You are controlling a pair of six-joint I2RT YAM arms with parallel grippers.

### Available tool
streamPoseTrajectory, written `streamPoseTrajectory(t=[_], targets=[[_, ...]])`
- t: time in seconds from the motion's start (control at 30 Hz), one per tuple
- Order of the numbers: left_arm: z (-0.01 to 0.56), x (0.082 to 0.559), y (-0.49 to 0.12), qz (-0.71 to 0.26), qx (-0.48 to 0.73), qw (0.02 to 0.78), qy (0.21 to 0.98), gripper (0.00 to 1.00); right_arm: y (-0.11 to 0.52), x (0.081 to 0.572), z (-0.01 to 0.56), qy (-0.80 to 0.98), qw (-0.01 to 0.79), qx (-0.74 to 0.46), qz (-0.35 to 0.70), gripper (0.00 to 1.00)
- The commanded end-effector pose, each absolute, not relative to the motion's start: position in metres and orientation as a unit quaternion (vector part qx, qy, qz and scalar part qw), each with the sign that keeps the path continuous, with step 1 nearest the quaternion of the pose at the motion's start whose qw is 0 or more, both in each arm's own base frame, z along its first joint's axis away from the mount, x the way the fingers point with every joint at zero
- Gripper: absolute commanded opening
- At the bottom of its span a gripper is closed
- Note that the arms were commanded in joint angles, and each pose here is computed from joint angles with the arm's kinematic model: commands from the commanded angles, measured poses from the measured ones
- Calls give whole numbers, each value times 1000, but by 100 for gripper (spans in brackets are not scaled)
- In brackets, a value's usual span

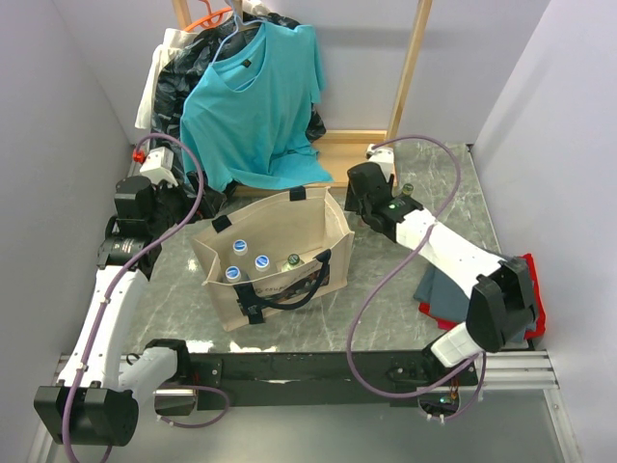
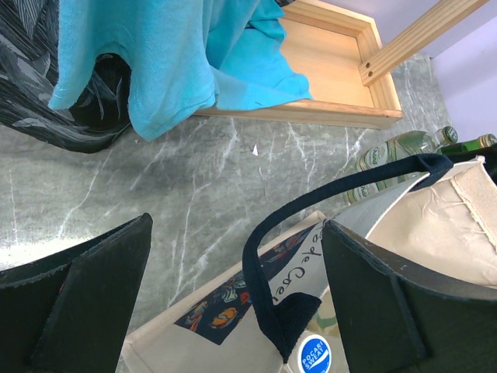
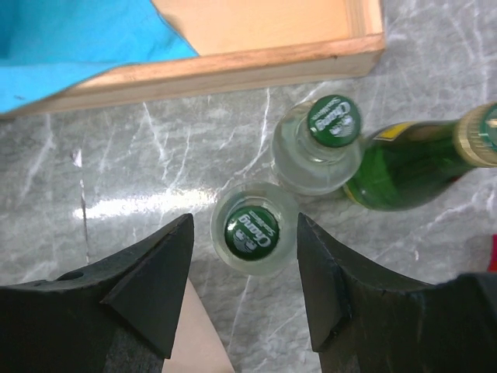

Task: Take the beverage out of the canvas bag
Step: Place the drink at the center of the board.

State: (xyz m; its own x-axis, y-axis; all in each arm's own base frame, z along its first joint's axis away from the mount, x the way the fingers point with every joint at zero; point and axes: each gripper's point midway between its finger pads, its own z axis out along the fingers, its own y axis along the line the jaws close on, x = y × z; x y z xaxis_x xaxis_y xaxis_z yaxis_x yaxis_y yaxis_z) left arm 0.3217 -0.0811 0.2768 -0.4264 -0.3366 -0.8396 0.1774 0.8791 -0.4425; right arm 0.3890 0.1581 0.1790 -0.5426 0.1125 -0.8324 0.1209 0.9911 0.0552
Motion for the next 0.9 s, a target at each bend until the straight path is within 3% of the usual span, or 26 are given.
streamPoseTrajectory(t=[0.0, 0.37, 0.87], targets=[[286, 322, -80, -241, -42, 553, 797, 96, 145, 387, 240, 842, 531, 100, 10, 63], [288, 323, -77, -231, -39, 555, 798, 96, 140, 362, 306, 818, 565, 96, 52, 66], [293, 327, -76, -228, -41, 562, 794, 96, 175, 332, 361, 816, 569, 1, 104, 72]])
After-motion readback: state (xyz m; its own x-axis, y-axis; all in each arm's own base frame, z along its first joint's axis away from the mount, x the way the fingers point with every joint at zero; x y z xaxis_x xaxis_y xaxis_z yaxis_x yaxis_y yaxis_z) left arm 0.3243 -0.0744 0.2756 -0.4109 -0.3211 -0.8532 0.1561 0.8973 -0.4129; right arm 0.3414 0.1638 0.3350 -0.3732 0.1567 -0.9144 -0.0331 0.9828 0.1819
